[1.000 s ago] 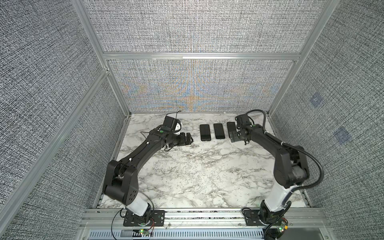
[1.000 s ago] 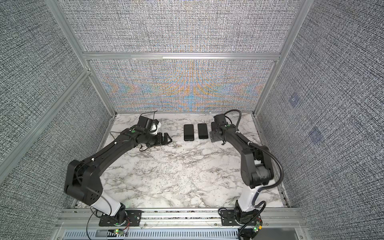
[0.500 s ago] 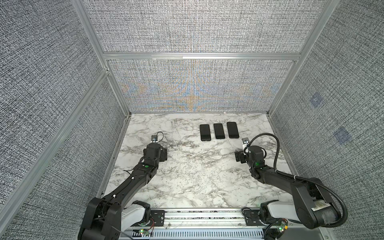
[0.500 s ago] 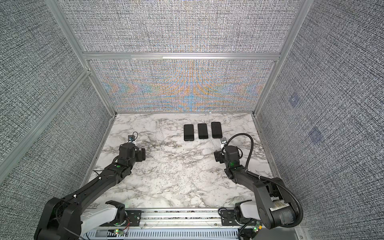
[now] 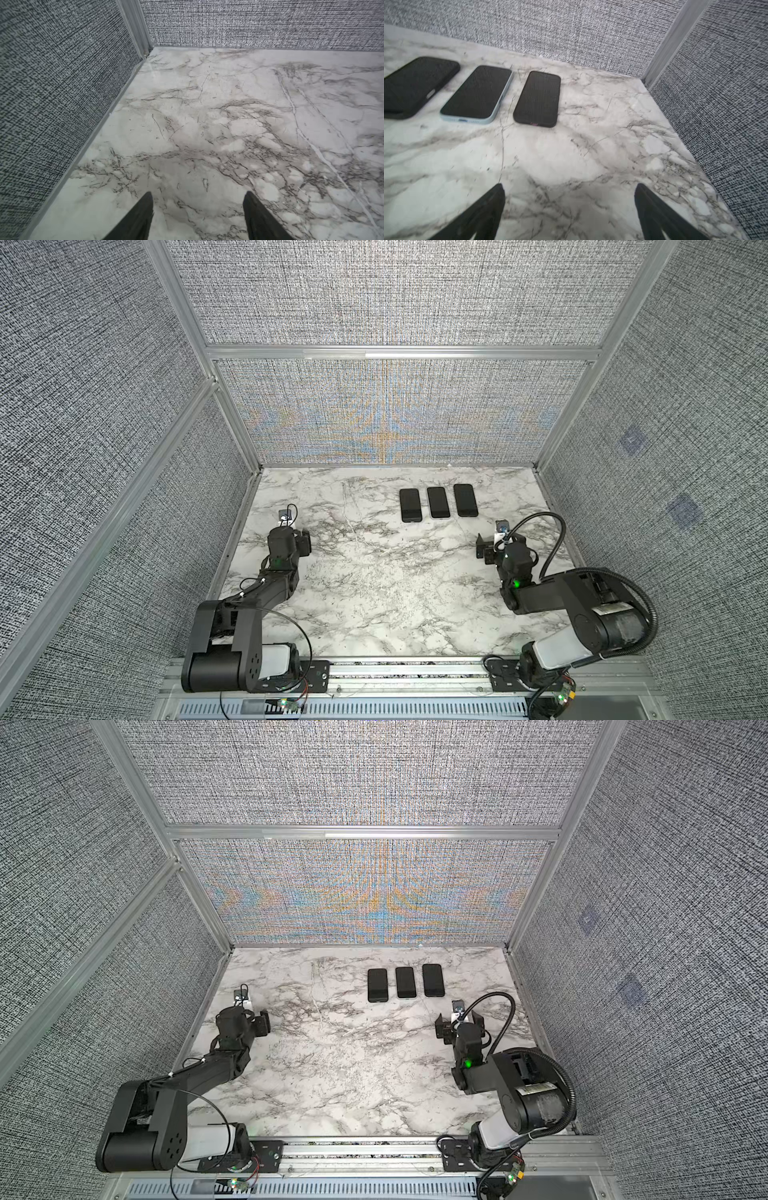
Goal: Put the phone into the phone case
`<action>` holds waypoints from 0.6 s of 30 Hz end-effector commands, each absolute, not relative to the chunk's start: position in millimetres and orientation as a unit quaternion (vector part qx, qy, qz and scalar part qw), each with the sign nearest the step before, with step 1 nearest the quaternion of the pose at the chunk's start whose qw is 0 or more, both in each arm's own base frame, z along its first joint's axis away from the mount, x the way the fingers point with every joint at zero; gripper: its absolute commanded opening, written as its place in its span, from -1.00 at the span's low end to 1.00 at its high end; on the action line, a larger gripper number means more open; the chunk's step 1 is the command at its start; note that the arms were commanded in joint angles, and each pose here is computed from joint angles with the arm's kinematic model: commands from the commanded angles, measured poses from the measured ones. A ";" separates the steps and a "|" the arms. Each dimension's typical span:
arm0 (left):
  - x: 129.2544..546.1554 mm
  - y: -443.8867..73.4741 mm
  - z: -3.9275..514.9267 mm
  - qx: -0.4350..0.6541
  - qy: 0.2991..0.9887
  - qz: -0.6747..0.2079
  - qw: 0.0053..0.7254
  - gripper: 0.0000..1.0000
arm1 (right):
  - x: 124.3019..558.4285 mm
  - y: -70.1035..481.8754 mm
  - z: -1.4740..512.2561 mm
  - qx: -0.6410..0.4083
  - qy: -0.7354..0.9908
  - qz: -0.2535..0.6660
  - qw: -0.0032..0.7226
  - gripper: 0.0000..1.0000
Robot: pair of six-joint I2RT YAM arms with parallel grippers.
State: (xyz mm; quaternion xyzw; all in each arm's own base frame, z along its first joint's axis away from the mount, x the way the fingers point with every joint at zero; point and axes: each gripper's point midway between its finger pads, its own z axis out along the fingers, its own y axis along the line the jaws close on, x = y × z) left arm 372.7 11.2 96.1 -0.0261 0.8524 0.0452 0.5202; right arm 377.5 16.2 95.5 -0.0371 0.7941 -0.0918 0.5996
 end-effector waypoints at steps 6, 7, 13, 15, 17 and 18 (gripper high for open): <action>392.6 16.6 100.0 -0.041 0.810 0.044 0.584 0.77 | 397.4 14.5 88.6 -0.024 0.827 -0.010 0.562 0.98; 392.8 18.0 96.1 -0.049 0.823 0.041 0.564 0.87 | 396.5 14.8 88.1 -0.025 0.827 -0.011 0.562 0.98; 394.0 17.2 97.1 -0.037 0.813 0.041 0.580 0.98 | 396.2 15.2 89.5 -0.028 0.824 -0.012 0.566 0.98; 394.2 17.4 97.1 -0.035 0.812 0.042 0.581 0.98 | 397.5 17.4 87.4 -0.032 0.828 -0.001 0.560 0.98; 394.4 16.5 97.4 -0.033 0.811 0.041 0.583 0.98 | 399.8 25.1 85.8 -0.053 0.831 0.022 0.554 0.98; 394.3 16.6 98.0 -0.034 0.811 0.041 0.583 0.98 | 400.8 26.0 85.4 -0.054 0.833 0.025 0.550 0.98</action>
